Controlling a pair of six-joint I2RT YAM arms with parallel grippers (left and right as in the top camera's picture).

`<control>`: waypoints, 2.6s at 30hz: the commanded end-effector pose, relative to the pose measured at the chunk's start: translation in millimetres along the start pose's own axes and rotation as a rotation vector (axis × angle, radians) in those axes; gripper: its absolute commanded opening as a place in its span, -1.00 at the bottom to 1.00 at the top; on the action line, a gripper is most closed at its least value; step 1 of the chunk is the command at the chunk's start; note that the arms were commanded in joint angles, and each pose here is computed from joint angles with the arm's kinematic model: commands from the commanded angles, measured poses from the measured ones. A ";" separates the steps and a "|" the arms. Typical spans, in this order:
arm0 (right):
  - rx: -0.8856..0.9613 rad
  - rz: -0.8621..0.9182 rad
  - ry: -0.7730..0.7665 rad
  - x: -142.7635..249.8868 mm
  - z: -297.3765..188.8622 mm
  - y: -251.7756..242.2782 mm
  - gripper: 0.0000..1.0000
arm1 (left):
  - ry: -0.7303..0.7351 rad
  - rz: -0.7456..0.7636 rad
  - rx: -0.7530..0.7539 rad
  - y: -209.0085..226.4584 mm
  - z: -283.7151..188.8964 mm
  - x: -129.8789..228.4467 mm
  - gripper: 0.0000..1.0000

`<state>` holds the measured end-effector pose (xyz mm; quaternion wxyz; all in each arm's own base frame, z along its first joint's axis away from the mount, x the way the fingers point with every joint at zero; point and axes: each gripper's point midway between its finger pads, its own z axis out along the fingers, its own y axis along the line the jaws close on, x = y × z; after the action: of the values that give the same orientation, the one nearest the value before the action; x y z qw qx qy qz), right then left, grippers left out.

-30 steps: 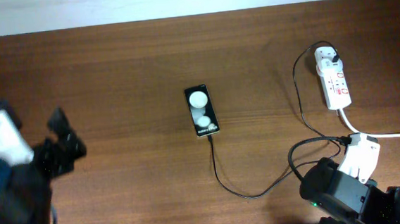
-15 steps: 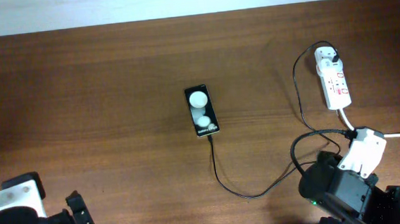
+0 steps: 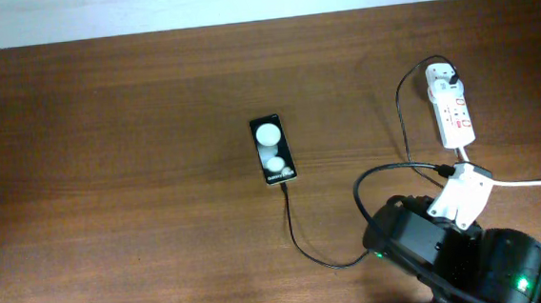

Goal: Plug charger to phone and switch on socket

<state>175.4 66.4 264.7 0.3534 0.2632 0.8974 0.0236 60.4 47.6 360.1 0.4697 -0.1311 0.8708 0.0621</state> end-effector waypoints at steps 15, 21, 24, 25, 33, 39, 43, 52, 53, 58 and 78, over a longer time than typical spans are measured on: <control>0.258 0.142 0.302 -25.0 76.5 -41.4 -0.92 | -0.174 -0.064 0.044 17.0 -38.1 22.2 0.98; 0.325 0.231 0.388 -42.0 107.6 -76.7 -0.92 | -0.174 -0.064 0.044 17.0 -38.1 22.2 0.98; 0.340 0.284 0.416 -51.0 120.8 -88.1 -0.92 | -0.174 -0.064 0.044 17.0 -38.1 22.2 0.98; 0.350 0.299 0.417 -55.8 124.0 -92.1 -0.92 | -0.174 -0.064 0.044 17.0 -38.1 22.2 0.98; 0.336 0.332 0.405 -112.3 150.4 -93.0 -0.92 | -0.174 -0.064 0.044 17.0 -38.1 22.2 0.98; 0.330 0.334 0.425 -140.1 181.1 -99.8 -0.92 | -0.174 -0.064 0.044 17.0 -38.1 22.2 0.98; 0.345 0.390 0.439 -155.8 208.6 -120.3 -0.92 | -0.174 -0.064 0.044 17.0 -38.1 22.2 0.98; 0.262 0.408 0.441 -170.5 280.9 -138.0 -0.92 | -0.174 -0.064 0.044 17.0 -38.1 22.2 0.98; 0.242 0.384 0.428 -174.0 289.8 -136.9 -0.92 | -0.174 -0.064 0.044 17.0 -38.1 22.2 0.98; 0.170 0.385 0.412 -177.4 324.9 -131.9 -0.92 | -0.174 -0.064 0.044 17.0 -38.1 22.2 0.98; 0.095 0.392 0.432 -161.6 388.7 -130.4 -0.92 | -0.174 -0.064 0.044 17.0 -38.1 22.2 0.98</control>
<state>459.9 -176.2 43.2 0.1219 0.4336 0.8864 0.1069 15.8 51.6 362.4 0.5445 -0.1395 0.8260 0.0407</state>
